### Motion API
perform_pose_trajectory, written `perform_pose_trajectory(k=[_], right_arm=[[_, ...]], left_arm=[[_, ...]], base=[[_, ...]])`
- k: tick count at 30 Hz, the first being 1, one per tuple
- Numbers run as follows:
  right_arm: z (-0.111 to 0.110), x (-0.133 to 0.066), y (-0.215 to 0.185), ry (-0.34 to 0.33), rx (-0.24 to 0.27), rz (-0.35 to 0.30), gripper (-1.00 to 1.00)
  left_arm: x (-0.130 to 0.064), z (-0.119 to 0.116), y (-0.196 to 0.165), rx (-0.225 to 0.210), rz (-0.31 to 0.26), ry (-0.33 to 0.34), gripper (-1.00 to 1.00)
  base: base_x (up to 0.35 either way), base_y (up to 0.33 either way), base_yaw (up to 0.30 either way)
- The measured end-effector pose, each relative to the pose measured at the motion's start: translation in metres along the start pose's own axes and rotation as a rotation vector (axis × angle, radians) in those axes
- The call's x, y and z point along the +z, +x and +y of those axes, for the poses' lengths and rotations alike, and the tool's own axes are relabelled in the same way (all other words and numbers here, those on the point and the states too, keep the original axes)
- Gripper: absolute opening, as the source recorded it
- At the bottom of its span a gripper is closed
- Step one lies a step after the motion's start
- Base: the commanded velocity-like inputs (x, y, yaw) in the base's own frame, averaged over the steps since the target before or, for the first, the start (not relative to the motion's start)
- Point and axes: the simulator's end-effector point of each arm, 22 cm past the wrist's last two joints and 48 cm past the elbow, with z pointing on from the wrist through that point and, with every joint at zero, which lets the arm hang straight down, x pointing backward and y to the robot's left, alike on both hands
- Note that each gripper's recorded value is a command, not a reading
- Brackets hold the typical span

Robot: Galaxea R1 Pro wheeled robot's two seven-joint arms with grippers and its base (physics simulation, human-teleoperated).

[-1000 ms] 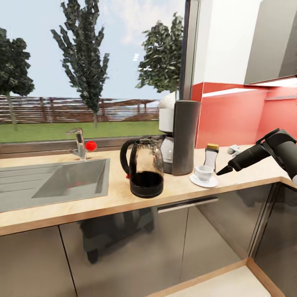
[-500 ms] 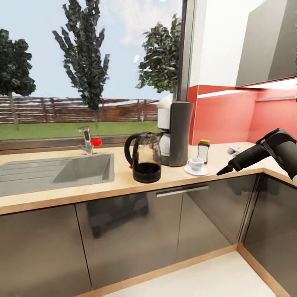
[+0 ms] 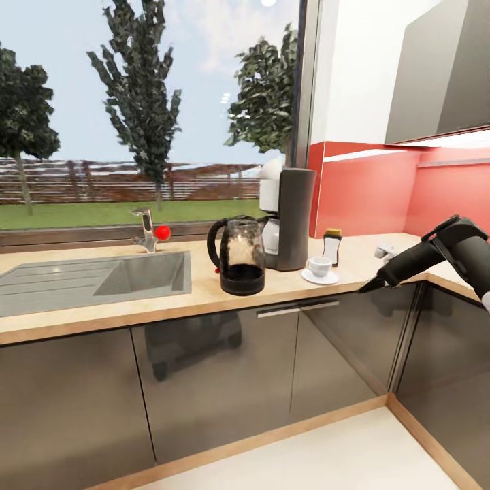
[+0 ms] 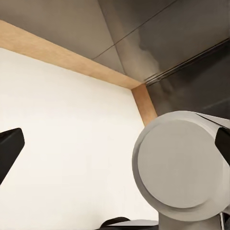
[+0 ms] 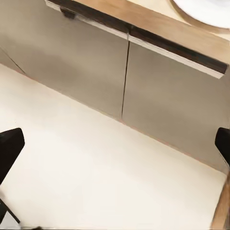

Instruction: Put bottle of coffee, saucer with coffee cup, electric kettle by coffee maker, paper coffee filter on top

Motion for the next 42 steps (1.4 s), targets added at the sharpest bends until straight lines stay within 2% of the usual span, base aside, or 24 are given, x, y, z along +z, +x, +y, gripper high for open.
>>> perform_pose_trajectory(k=[5, 8, 13, 15, 19, 23, 25, 28, 29, 30, 31, 32, 34, 37, 38, 40, 41, 42], right_arm=[[0.003, 0.017, 0.018, -0.021, -0.04, 0.029, 1.0], [0.005, 0.029, 0.03, -0.028, -0.043, 0.049, 1.0], [-0.013, 0.059, 0.062, 0.067, -0.046, 0.098, 1.0], [-0.014, 0.078, 0.079, 0.093, -0.06, 0.109, 1.0], [0.003, 0.111, 0.105, 0.05, -0.09, 0.091, 1.0], [0.015, 0.138, 0.138, 0.021, -0.09, 0.097, 1.0], [0.027, 0.157, 0.167, -0.008, -0.089, 0.114, 1.0], [0.054, 0.19, 0.235, -0.084, -0.075, 0.16, 1.0], [0.062, 0.2, 0.26, -0.107, -0.053, 0.176, 1.0], [0.072, 0.221, 0.304, -0.127, -0.006, 0.185, 1.0], [0.08, 0.23, 0.328, -0.135, 0.017, 0.199, 1.0], [0.081, 0.236, 0.341, -0.131, 0.029, 0.198, 1.0], [0.092, 0.254, 0.402, -0.116, 0.075, 0.214, 1.0], [0.128, 0.259, 0.487, -0.137, 0.149, 0.263, 1.0], [0.136, 0.26, 0.499, -0.145, 0.161, 0.267, 1.0], [0.172, 0.256, 0.545, -0.183, 0.181, 0.309, 1.0], [0.196, 0.259, 0.571, -0.18, 0.187, 0.323, 1.0], [0.199, 0.26, 0.581, -0.159, 0.188, 0.334, 1.0]], left_arm=[[0.0, 0.0, 0.0, -0.001, 0.0, 0.0, 1.0], [0.0, 0.0, 0.0, -0.001, 0.0, 0.0, 1.0], [0.0, 0.0, 0.0, -0.001, 0.0, 0.0, 1.0], [0.0, 0.0, 0.0, -0.001, 0.0, 0.0, 1.0], [0.0, 0.003, 0.0, -0.001, 0.0, -0.012, 1.0], [0.0, 0.006, 0.0, -0.001, 0.0, -0.029, 1.0], [0.0, 0.008, 0.0, -0.001, 0.0, -0.035, 1.0], [0.0, 0.009, 0.0, -0.001, 0.0, -0.04, 1.0], [0.0, 0.009, 0.0, -0.001, 0.0, -0.041, 1.0], [0.0, 0.009, 0.0, -0.002, 0.0, -0.042, 1.0], [0.0, 0.009, 0.0, -0.002, 0.0, -0.042, 1.0], [0.0, 0.009, 0.0, -0.002, 0.0, -0.042, 1.0], [0.0, 0.009, 0.001, -0.002, 0.0, -0.042, 1.0], [0.004, 0.006, 0.004, -0.01, 0.0, -0.038, 1.0], [0.005, 0.005, 0.005, -0.012, -0.001, -0.04, 1.0], [0.008, 0.011, 0.008, -0.018, -0.003, -0.075, 1.0], [0.01, 0.02, 0.013, -0.026, -0.002, -0.13, 1.0], [0.011, 0.021, 0.014, -0.029, -0.002, -0.139, 1.0]], base=[[-0.004, 0.0, 0.0], [-0.001, 0.0, 0.0], [0.0, 0.0, 0.0], [0.0, 0.0, 0.0], [0.0, 0.0, 0.0], [0.0, 0.0, 0.0], [0.0, 0.0, 0.0], [0.0, 0.0, 0.0], [0.0, 0.0, 0.0], [0.0, 0.0, 0.0], [0.0, 0.0, 0.0], [0.0, 0.0, 0.0], [0.0, 0.0, 0.0], [0.0, 0.0, 0.0], [0.0, 0.0, 0.0], [0.0, 0.0, 0.0], [0.0, 0.0, 0.0], [0.0, 0.0, 0.0]])
